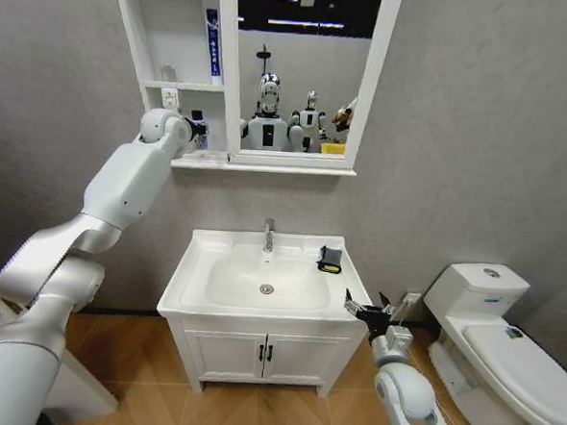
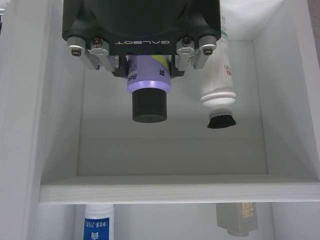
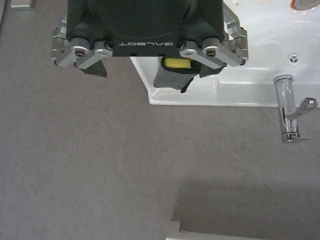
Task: Move facial cleanser and shampoo from washbasin to cabinet, then wipe washbasin with towel.
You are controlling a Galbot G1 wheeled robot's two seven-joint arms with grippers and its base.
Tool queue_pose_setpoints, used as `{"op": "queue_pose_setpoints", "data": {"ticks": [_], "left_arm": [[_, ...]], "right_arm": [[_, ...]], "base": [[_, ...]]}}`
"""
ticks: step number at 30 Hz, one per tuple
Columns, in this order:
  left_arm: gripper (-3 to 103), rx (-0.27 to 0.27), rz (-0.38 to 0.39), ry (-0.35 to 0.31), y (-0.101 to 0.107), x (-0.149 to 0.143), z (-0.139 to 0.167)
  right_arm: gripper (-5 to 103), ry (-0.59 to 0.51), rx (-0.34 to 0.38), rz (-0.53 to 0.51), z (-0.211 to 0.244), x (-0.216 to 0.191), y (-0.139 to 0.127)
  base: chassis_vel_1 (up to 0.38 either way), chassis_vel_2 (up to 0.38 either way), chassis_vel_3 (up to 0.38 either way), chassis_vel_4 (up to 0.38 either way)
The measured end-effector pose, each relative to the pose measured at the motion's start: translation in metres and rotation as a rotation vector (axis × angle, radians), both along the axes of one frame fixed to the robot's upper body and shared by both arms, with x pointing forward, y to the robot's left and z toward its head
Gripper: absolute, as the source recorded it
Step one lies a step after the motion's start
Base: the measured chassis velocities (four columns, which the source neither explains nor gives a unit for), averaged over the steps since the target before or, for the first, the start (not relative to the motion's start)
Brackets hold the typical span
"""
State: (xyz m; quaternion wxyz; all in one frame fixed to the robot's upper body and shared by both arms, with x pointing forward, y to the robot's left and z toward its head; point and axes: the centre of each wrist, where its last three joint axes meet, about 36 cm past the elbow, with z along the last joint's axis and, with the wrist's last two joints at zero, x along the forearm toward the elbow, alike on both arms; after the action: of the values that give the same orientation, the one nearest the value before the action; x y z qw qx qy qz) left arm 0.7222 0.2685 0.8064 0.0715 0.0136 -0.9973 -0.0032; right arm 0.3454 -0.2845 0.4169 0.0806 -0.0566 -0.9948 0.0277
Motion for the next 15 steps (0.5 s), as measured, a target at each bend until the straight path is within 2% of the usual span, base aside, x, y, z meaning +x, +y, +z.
{"op": "queue_pose_setpoints", "data": {"ticks": [15], "left_arm": [[43,0.018,0.014,0.008,-0.002,0.015,-0.013]], "right_arm": [[100,0.005,0.000,0.000,-0.003,-0.001,-0.001]], "base": [[0.000,0.000,0.000,0.000]]}}
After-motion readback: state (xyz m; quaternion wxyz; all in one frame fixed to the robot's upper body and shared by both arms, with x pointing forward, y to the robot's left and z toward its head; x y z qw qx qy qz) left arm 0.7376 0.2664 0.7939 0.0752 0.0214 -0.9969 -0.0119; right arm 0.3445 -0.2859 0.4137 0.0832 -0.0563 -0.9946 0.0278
